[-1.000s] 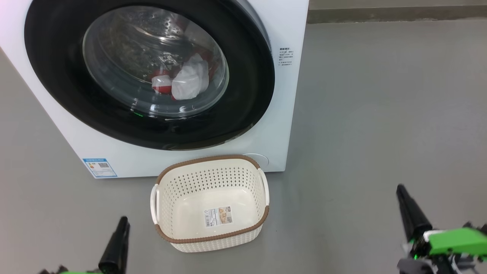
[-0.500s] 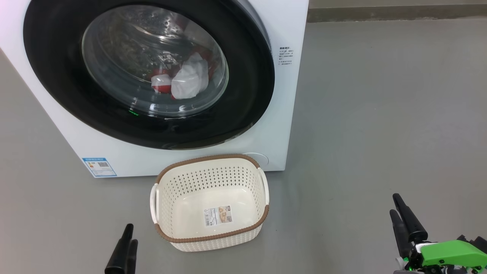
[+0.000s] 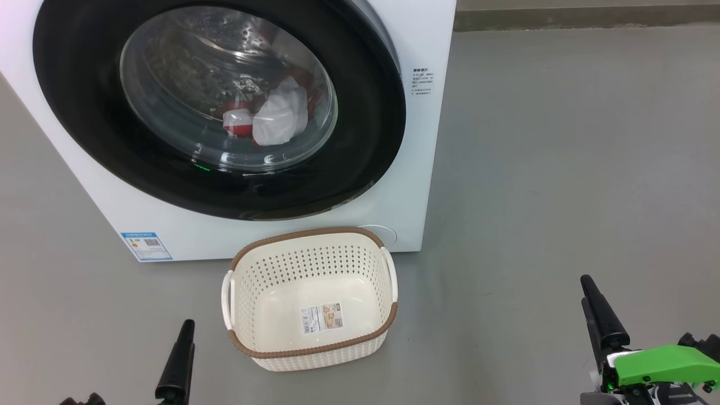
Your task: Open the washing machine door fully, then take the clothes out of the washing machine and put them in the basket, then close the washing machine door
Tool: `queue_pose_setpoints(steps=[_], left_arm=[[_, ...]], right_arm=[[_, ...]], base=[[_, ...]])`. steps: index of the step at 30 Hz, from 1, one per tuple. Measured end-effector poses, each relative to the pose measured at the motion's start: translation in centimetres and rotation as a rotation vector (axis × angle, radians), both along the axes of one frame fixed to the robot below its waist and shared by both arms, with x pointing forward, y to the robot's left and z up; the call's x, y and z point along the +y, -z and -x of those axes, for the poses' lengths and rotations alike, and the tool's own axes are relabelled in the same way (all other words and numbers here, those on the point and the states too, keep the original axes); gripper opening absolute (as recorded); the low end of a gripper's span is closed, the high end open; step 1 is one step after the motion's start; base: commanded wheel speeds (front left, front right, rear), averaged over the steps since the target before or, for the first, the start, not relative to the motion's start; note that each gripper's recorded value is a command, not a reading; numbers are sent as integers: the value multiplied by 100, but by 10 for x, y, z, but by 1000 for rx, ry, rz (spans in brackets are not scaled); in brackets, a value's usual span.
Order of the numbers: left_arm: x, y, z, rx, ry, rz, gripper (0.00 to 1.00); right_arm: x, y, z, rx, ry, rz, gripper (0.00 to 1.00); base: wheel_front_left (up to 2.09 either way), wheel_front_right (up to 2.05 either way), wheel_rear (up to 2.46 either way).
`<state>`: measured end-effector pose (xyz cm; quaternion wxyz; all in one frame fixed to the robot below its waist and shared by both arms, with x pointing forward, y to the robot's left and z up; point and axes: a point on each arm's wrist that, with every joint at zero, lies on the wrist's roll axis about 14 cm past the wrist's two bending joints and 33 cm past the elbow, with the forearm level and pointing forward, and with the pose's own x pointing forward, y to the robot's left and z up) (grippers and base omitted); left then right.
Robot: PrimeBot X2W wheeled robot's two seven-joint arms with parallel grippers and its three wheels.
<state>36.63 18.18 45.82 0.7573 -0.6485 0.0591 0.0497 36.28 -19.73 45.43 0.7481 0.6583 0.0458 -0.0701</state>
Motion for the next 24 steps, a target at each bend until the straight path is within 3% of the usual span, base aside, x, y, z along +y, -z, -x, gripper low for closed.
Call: queue_pose_setpoints(steps=[24], left_arm=[[2, -16, -7, -50, 19, -325, 100]], right_arm=[[4, -22, -10, -55, -54, 365, 100]], base=[[0, 0, 0]])
